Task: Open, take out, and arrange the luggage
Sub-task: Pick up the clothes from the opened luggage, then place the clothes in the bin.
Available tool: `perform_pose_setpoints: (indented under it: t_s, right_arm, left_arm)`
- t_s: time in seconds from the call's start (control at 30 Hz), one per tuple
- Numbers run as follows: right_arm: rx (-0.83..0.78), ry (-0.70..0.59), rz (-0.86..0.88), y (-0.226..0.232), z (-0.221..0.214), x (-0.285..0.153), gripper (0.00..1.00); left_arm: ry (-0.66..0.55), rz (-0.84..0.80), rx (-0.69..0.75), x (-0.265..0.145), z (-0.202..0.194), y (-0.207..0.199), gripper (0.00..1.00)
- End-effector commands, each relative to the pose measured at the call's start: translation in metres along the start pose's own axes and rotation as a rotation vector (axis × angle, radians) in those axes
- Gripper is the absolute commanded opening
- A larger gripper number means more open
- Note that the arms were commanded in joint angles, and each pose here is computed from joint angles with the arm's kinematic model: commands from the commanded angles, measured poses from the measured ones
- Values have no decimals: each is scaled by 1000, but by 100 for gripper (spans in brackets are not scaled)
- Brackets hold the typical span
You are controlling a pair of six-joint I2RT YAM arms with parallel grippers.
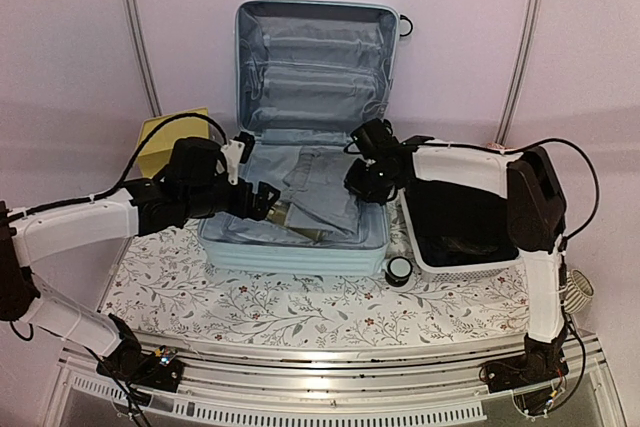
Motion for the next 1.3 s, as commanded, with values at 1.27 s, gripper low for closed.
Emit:
perform_pose_setpoints:
  t_s: [1.27]
  right_arm:
    - [-566, -45, 68, -30, 76, -197, 5]
  left_arm:
    - [19, -4, -12, -7, -5, 4, 98]
Point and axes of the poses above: each gripper's point midway between its finger pads, its own x axis out along the fingers, its own y axis along the line the jaws close on, z = x × y, the point moved 1 cm from there along -x, back along the fingers, and after that the axes turned 9 degrees about x, right-handed, at the moved point
